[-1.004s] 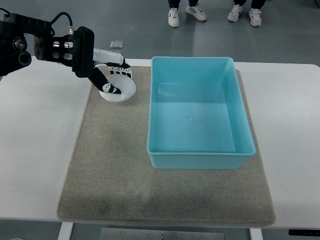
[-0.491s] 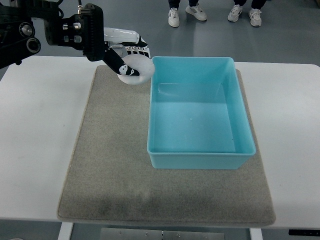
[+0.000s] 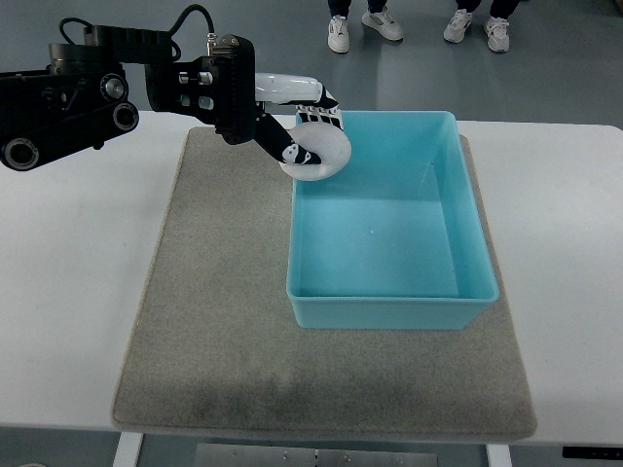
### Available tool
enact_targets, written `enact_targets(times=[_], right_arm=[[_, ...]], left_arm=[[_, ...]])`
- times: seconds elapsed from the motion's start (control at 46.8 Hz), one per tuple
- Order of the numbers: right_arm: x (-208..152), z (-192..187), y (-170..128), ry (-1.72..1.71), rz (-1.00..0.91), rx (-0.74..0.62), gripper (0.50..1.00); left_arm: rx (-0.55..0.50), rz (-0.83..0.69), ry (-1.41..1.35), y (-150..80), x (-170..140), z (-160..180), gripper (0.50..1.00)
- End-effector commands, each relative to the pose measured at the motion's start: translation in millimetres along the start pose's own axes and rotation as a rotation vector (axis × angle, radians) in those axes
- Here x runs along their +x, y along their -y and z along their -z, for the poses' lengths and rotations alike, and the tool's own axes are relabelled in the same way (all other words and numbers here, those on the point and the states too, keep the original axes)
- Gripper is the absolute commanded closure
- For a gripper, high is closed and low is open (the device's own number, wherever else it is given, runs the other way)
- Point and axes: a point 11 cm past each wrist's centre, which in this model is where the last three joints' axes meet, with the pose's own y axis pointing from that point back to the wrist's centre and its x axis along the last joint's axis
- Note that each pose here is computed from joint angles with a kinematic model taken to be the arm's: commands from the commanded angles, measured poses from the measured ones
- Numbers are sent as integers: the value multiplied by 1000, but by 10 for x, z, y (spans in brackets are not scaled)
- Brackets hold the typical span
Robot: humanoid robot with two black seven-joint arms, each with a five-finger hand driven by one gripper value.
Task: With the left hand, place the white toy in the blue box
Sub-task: 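Lift the bunny with the left hand and carry it over the blue box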
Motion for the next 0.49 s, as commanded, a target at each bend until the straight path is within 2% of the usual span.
enact_targets(times=[0.0,0.192,0.278,0.406,0.47], right_arm=[[0,6,1,0,0,1,564],[0,8,1,0,0,2,564],[0,-1,0,0,0,1,564],[0,6,1,0,0,1,564],[0,7,1,0,0,1,564]], left_arm=[[-1,8,-6,62,-43,0,889],[-17,15,-19,165,-114,-41,877],[-13,-6,-28,181,-148,-3,793],[-21,-26,-39,238,-218,-4,705],[-22,-21,-46,243,-255,4,639]])
